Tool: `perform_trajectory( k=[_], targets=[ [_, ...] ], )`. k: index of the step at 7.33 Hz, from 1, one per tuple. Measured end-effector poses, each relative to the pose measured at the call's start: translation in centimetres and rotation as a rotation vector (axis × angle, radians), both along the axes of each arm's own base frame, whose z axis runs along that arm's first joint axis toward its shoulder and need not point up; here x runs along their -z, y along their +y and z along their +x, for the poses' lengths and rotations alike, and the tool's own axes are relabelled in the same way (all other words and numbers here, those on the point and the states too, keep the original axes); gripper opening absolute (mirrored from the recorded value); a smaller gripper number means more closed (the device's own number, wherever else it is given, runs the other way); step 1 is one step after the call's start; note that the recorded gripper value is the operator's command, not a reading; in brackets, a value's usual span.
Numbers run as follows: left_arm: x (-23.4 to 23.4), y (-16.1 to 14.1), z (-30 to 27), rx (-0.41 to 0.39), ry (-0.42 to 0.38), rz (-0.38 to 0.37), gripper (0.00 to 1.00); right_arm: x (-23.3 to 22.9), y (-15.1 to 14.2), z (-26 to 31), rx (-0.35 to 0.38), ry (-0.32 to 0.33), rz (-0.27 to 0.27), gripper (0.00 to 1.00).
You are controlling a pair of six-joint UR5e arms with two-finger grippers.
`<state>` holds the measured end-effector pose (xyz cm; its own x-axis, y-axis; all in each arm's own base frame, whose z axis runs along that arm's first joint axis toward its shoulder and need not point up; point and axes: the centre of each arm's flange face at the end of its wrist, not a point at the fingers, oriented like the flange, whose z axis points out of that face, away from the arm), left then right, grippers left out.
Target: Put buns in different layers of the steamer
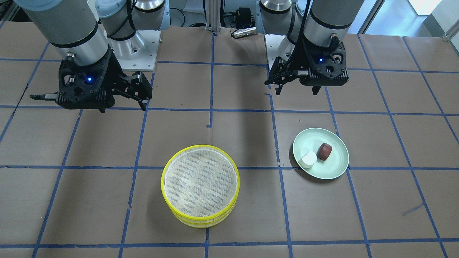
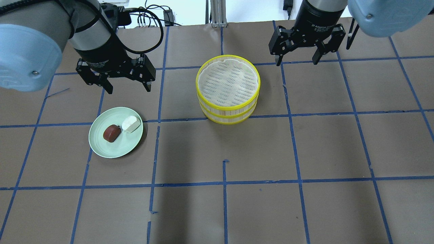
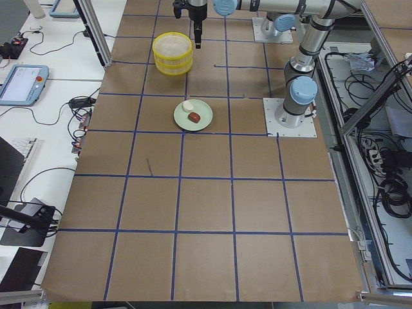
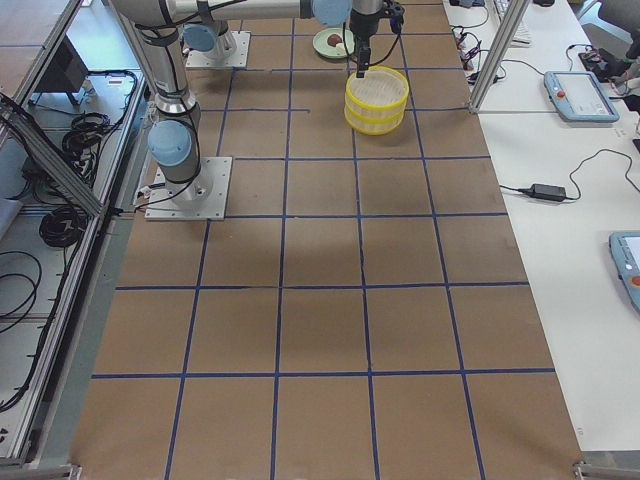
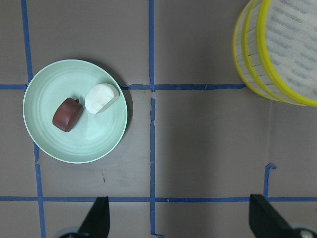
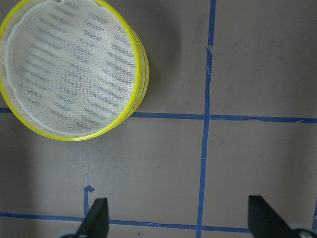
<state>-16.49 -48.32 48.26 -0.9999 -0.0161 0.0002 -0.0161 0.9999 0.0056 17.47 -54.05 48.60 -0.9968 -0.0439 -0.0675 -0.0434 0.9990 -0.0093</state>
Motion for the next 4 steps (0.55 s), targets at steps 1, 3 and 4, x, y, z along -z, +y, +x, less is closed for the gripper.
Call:
perform_trajectory(
  k=[1, 3, 4],
  targets=[
    [0.1, 0.0, 0.0, 0.0, 0.0, 0.001, 1.0, 0.0, 0.0, 0.0, 0.0, -0.003, -0.004, 1.0],
    [0.3, -0.2, 0.0, 0.0, 0.0, 0.004, 1.0, 1.1, 0.2, 0.1, 0.009, -0.006, -0.007, 1.0],
    [0.2, -0.4, 0.1, -0.002, 0.001, -0.004, 1.0, 2.2, -0.4, 0.5, 0.013, -0.013, -0.03, 1.0]
  ],
)
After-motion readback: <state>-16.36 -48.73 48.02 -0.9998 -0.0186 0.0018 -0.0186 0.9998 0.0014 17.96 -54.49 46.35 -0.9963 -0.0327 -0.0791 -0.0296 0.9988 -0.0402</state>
